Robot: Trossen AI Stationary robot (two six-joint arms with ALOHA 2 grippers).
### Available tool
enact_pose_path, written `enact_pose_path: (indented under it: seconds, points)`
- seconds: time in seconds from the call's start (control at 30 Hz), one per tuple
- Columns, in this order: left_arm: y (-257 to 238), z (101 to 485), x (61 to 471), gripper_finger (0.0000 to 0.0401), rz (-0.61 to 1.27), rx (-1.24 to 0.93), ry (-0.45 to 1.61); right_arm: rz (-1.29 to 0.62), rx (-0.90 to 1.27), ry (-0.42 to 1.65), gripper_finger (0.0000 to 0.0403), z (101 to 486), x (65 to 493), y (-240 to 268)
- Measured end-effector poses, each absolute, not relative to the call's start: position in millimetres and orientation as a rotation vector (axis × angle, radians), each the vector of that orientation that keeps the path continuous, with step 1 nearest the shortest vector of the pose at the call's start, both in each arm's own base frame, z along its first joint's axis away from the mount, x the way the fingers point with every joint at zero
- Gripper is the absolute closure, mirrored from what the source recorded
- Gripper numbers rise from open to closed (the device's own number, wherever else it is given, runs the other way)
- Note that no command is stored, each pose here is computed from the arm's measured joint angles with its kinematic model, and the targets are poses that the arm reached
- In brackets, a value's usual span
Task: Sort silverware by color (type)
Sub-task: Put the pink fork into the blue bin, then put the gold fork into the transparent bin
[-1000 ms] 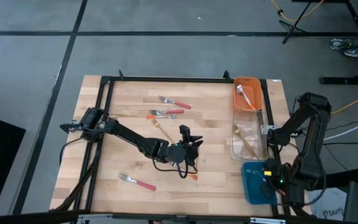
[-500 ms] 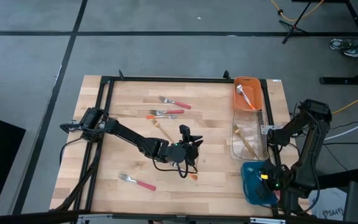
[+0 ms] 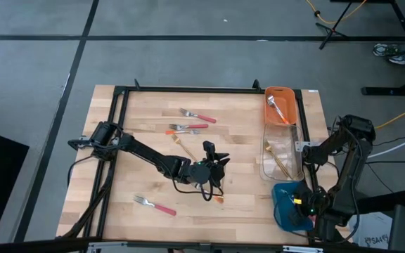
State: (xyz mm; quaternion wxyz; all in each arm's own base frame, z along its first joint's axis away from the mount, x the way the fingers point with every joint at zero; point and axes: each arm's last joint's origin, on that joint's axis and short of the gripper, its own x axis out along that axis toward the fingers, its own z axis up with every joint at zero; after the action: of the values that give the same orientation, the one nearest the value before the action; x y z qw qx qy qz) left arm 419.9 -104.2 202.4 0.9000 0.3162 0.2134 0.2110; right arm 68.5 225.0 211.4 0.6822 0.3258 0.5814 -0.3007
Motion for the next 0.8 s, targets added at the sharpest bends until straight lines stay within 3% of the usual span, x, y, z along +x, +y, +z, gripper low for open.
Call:
enact_pose_path:
  seconds: [0.43,0.8]
  points:
    - [-104.2,202.4,419.9,0.0316,0.437,0.655,0.442,-0.674,0.731,1.304,0.0313,211.4,68.5,225.0]
    - [-104.2,202.4,419.9,0.0316,0.437,0.654,0.442,-0.674,0.731,1.305,0.0306,211.4,68.4,225.0]
